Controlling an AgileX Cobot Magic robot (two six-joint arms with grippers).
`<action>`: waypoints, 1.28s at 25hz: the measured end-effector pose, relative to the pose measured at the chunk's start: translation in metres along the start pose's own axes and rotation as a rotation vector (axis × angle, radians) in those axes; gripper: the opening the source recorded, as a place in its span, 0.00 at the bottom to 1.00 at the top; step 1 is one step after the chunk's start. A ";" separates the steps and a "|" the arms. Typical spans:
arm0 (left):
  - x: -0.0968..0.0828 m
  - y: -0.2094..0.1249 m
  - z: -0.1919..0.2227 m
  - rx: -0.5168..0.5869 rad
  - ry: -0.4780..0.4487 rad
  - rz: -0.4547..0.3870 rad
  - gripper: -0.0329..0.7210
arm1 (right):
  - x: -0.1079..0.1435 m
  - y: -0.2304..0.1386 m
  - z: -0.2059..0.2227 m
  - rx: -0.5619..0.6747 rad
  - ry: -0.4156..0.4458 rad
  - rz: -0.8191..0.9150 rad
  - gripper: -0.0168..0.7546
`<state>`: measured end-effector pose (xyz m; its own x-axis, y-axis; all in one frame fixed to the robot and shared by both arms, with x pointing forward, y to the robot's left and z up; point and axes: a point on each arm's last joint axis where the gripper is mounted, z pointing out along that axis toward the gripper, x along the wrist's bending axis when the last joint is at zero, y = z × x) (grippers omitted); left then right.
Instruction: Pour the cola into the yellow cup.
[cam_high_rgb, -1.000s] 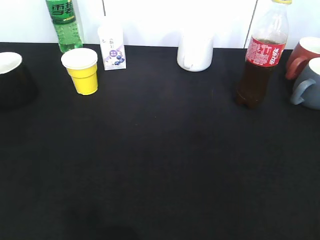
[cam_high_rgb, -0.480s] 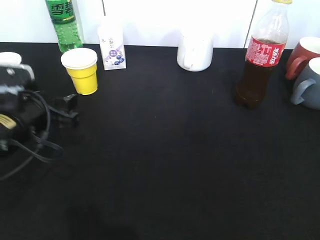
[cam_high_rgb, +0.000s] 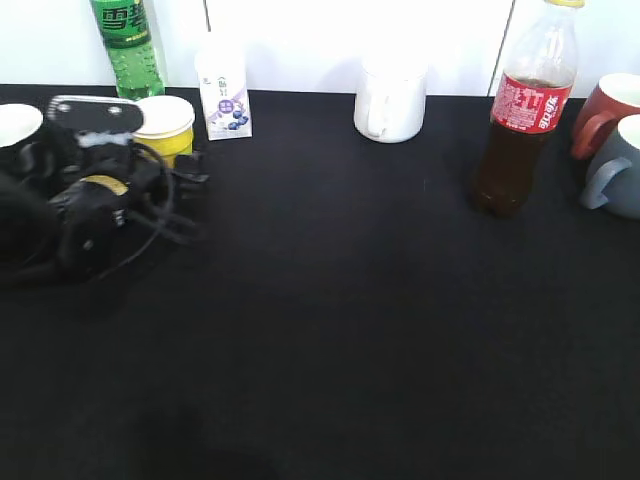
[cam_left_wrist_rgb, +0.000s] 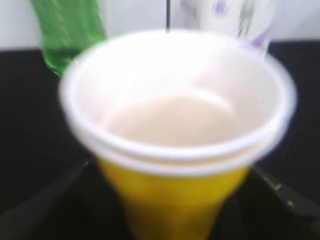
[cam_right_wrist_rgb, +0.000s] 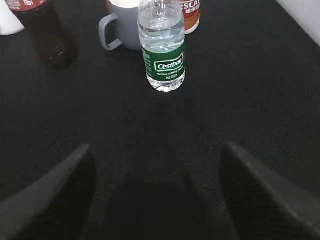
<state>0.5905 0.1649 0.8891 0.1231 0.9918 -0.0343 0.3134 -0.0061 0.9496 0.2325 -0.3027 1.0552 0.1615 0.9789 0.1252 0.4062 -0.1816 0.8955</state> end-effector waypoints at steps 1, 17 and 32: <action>0.000 -0.001 0.007 0.003 -0.001 0.002 0.91 | 0.000 0.000 0.000 0.000 0.000 0.000 0.78; -0.016 0.051 -0.011 0.069 -0.167 0.093 0.64 | 0.000 0.000 0.000 0.000 0.001 0.000 0.78; -0.081 0.032 -0.111 -0.092 -0.918 0.179 0.64 | 0.000 0.000 0.000 0.000 0.001 0.000 0.78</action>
<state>0.4863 0.0990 0.9567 0.8691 0.4881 -0.0808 0.1474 -0.0995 0.9841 0.2325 -0.3027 1.0552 0.1610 0.9789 0.1259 0.4063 -0.1820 0.8954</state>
